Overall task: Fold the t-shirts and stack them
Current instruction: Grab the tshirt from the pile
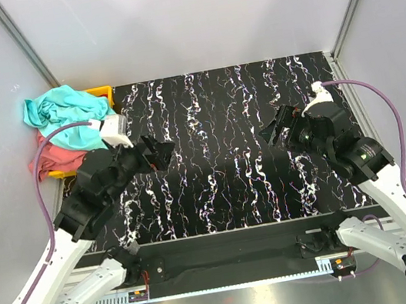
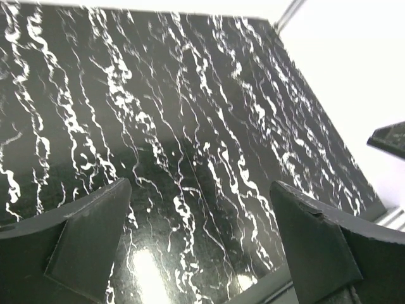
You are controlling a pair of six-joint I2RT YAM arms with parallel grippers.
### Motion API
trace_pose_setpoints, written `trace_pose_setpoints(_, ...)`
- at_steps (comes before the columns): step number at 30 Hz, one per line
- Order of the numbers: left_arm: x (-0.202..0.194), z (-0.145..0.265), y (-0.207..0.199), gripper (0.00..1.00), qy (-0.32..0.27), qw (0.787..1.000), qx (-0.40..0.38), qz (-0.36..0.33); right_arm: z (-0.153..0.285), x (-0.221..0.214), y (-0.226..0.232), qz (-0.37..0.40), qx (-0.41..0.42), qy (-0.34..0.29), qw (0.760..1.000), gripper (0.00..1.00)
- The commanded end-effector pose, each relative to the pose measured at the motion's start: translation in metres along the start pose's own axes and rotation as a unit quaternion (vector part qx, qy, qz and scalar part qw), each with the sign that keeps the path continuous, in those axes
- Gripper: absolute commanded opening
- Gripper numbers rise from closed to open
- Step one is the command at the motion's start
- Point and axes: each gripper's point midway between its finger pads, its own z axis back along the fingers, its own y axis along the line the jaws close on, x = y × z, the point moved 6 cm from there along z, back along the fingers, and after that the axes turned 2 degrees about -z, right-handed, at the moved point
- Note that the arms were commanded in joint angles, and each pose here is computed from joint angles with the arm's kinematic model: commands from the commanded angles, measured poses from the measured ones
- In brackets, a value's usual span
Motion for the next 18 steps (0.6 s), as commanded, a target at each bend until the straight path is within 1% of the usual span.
trace_pose_setpoints(1, 0.019, 0.003, 0.004, 0.99, -0.062, 0.998, 0.02, 0.001, 0.005, 0.013, 0.012, -0.008, 0.023, -0.025, 0.999, 1.0)
trace_pose_setpoints(4, 0.02, -0.006, 0.005, 0.99, -0.051, 0.998, 0.032, -0.007, 0.007, 0.017, 0.017, -0.004, 0.031, -0.025, 0.999, 1.0)
trace_pose_setpoints(5, 0.015, -0.016, 0.008, 0.99, -0.032, 0.998, 0.05, -0.006, 0.009, 0.02, 0.018, 0.003, 0.03, -0.028, 0.999, 1.0)
trace_pose_setpoints(6, 0.014, -0.02, 0.011, 0.99, -0.026, 0.997, 0.071, 0.001, 0.01, 0.021, 0.019, 0.007, 0.028, -0.028, 0.999, 1.0)
trace_pose_setpoints(7, 0.019, -0.019, 0.026, 0.99, -0.031, 0.99, 0.137, 0.003, 0.012, 0.023, 0.019, 0.01, 0.025, -0.029, 0.999, 1.0)
trace_pose_setpoints(8, 0.016, -0.03, 0.038, 0.99, -0.017, 0.982, 0.189, 0.002, 0.013, 0.026, 0.019, 0.014, 0.018, -0.033, 0.999, 1.0)
trace_pose_setpoints(9, 0.019, -0.032, 0.049, 0.99, -0.021, 0.973, 0.231, 0.008, 0.014, 0.028, 0.02, 0.016, 0.019, -0.035, 0.999, 1.0)
trace_pose_setpoints(10, 0.029, -0.031, 0.072, 0.99, -0.039, 0.954, 0.297, 0.012, 0.015, 0.029, 0.021, 0.017, 0.019, -0.038, 0.999, 1.0)
trace_pose_setpoints(12, 0.03, -0.046, 0.102, 0.99, -0.039, 0.933, 0.356, 0.022, 0.015, 0.03, 0.022, 0.019, 0.027, -0.043, 0.999, 1.0)
trace_pose_setpoints(13, 0.038, -0.048, 0.129, 0.98, -0.064, 0.914, 0.399, 0.041, 0.016, 0.03, 0.022, 0.019, 0.03, -0.044, 0.998, 1.0)
trace_pose_setpoints(15, 0.033, -0.065, 0.164, 0.98, -0.066, 0.892, 0.444, 0.059, 0.017, 0.026, 0.022, 0.019, 0.044, -0.045, 0.998, 1.0)
trace_pose_setpoints(16, 0.043, -0.065, 0.19, 0.97, -0.084, 0.874, 0.473, 0.073, 0.017, 0.025, 0.023, 0.021, 0.051, -0.045, 0.997, 1.0)
trace_pose_setpoints(17, 0.033, -0.078, 0.212, 0.97, -0.063, 0.861, 0.5, 0.074, 0.018, 0.023, 0.022, 0.021, 0.06, -0.045, 0.997, 1.0)
trace_pose_setpoints(18, 0.034, -0.082, 0.226, 0.93, -0.061, 0.85, 0.517, 0.081, 0.018, 0.023, 0.023, 0.022, 0.064, -0.044, 0.997, 1.0)
